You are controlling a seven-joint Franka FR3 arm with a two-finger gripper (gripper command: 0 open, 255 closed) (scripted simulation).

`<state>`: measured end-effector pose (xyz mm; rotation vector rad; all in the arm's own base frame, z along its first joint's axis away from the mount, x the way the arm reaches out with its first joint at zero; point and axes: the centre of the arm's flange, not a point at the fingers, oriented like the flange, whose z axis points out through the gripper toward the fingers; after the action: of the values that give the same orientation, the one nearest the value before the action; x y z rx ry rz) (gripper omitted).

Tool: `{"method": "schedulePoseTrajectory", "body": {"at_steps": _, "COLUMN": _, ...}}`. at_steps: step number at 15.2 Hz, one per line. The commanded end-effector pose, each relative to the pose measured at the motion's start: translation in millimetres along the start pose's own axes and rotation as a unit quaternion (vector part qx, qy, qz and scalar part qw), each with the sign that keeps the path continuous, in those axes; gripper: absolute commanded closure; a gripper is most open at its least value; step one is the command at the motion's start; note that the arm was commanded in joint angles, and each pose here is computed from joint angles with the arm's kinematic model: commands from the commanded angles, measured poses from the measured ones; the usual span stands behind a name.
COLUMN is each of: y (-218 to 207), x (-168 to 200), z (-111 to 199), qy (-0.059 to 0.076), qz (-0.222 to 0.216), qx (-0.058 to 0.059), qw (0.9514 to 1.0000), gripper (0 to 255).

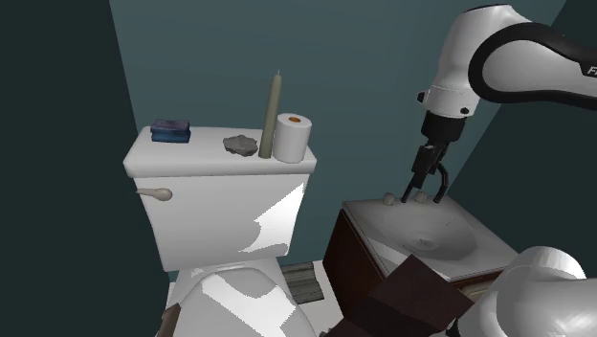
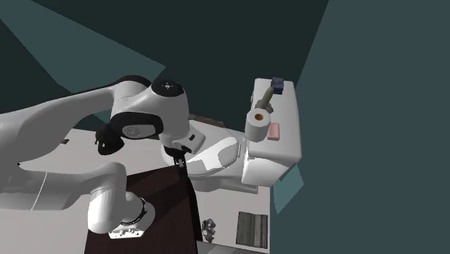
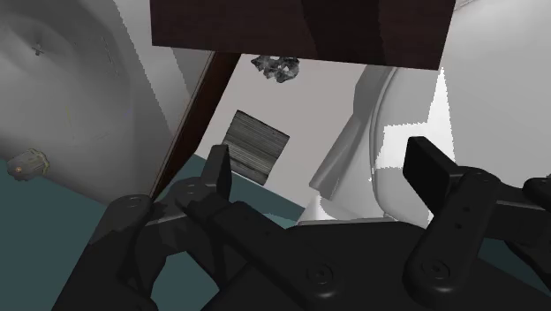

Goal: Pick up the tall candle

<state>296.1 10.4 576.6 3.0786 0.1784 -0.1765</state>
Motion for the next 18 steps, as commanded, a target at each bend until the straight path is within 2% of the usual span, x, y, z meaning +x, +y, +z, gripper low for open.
{"method": "schedulePoseTrajectory", "body": {"at_steps": 1, "y": 0, "x": 0, "z": 0, "qy": 0.000, "qz": 0.000, "qx": 0.000, "qw": 1.0000, "gripper": 0}}
{"method": "schedulePoseTrajectory", "body": {"at_steps": 5, "y": -27, "x": 32, "z": -7, "qy": 0.048, "qz": 0.032, "qx": -0.014, "qw": 0.9982, "gripper": 0}}
{"method": "schedulePoseTrajectory", "body": {"at_steps": 9, "y": -52, "x": 66, "z": -17, "qy": 0.097, "qz": 0.064, "qx": -0.027, "qw": 0.9929, "gripper": 0}}
{"method": "schedulePoseTrajectory", "body": {"at_steps": 13, "y": -75, "x": 99, "z": -30, "qy": 0.145, "qz": 0.096, "qx": -0.041, "qw": 0.9840, "gripper": 0}}
{"method": "schedulePoseTrajectory", "body": {"at_steps": 18, "y": -101, "x": 141, "z": -49, "qy": 0.204, "qz": 0.135, "qx": -0.058, "qw": 0.9679, "gripper": 0}}
